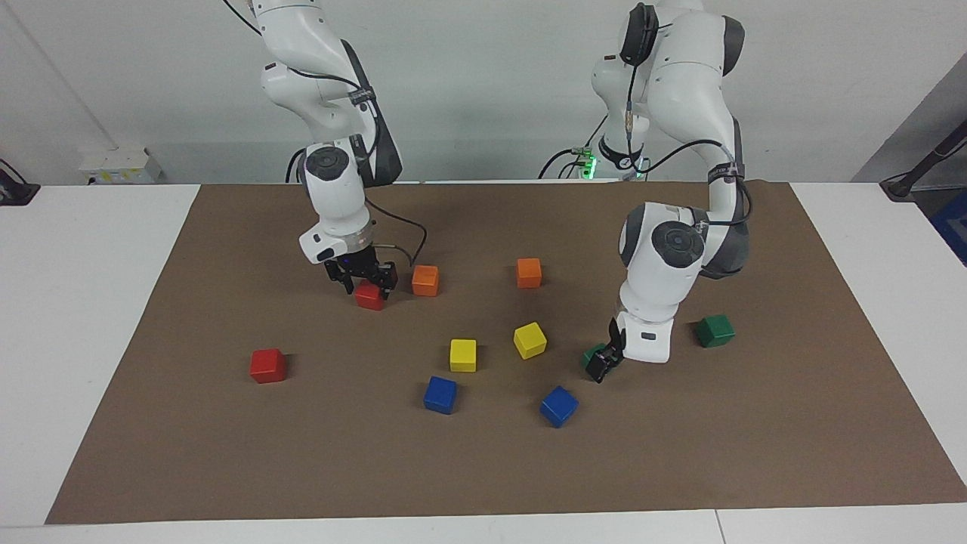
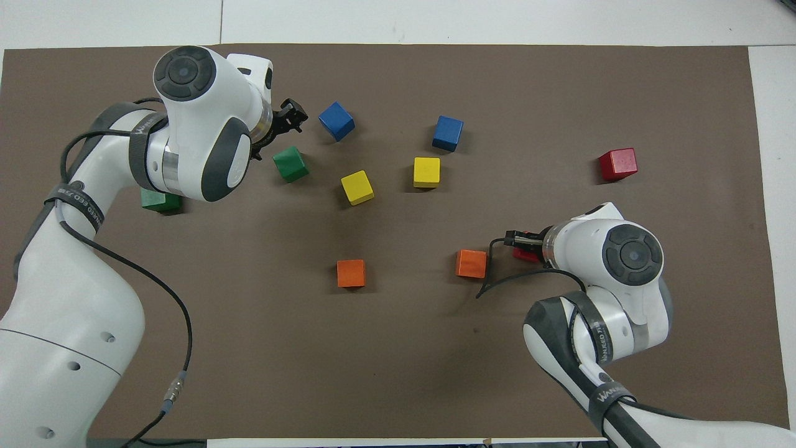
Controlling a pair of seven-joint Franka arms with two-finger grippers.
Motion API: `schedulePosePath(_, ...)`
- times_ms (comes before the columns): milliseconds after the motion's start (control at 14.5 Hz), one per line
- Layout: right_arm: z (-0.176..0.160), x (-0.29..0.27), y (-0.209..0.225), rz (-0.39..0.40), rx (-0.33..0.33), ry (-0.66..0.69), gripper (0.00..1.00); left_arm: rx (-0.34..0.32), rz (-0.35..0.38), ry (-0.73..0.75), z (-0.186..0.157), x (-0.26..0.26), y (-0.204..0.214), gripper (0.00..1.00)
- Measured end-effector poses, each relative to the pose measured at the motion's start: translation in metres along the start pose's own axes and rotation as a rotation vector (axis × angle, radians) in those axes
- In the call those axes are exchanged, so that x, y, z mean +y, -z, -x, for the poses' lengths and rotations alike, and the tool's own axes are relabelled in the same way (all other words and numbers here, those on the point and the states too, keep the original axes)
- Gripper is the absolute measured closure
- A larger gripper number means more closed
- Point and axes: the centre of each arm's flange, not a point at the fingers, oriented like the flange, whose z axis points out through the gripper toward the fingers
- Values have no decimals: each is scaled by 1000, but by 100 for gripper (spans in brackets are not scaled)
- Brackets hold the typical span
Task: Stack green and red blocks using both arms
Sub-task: 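Grasp another green cube with the left gripper while the right gripper carries red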
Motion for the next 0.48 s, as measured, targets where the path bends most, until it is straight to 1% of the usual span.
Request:
schedulePosePath(69,0,0,-1,0,0,0,37,11,-3,-6,1,-1,-3,0)
schedulePosePath(138,0,1,0,-1,1,-1,45,17,0,-10,2,-2,-9,0)
schedulePosePath(482,-1,0,0,-1,3,0,45,16,-9,-41,21,-2,-33,0)
